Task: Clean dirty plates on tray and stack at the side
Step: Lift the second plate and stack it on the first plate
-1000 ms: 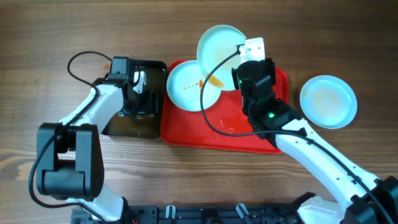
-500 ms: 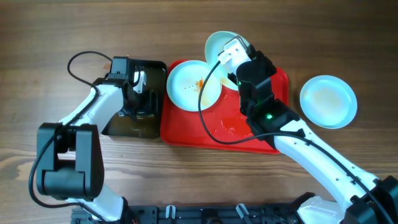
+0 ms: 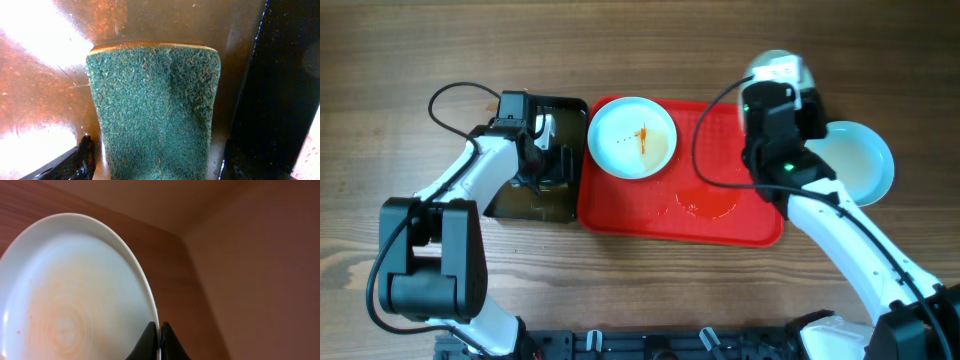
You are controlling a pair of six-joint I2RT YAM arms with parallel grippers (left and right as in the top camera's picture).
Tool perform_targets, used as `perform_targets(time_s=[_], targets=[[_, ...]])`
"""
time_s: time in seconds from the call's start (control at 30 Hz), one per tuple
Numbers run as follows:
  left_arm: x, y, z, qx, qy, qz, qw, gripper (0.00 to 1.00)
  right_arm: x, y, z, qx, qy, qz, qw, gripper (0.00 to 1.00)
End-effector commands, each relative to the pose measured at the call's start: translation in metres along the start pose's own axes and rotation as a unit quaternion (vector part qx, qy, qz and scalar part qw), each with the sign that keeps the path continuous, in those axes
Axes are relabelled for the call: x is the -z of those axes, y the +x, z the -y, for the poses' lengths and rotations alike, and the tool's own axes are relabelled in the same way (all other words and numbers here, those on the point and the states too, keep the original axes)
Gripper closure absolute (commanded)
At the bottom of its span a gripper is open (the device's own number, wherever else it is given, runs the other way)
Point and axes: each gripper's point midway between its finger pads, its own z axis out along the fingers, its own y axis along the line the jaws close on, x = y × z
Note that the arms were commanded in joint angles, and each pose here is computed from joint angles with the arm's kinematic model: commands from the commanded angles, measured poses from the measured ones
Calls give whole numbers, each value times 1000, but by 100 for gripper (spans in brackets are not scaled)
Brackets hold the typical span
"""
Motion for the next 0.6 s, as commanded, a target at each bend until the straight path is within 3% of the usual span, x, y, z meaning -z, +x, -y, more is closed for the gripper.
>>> perform_targets(time_s=[0.0, 0.13, 0.27, 0.43, 0.57], targets=[[9, -9, 5, -1, 12, 16, 1000, 21, -15, 24, 39, -31, 90, -52, 994, 96], [9, -9, 5, -1, 12, 16, 1000, 21, -40, 69, 26, -116, 9, -120, 986, 96], [9, -9, 5, -1, 12, 16, 1000, 21, -62, 124, 18, -263, -93, -224, 934, 95], [9, -9, 5, -1, 12, 16, 1000, 21, -73, 167, 35, -375, -125, -293, 871, 89], [9, -9, 5, -1, 12, 16, 1000, 21, -79, 187, 52, -410, -117, -309, 850, 90]])
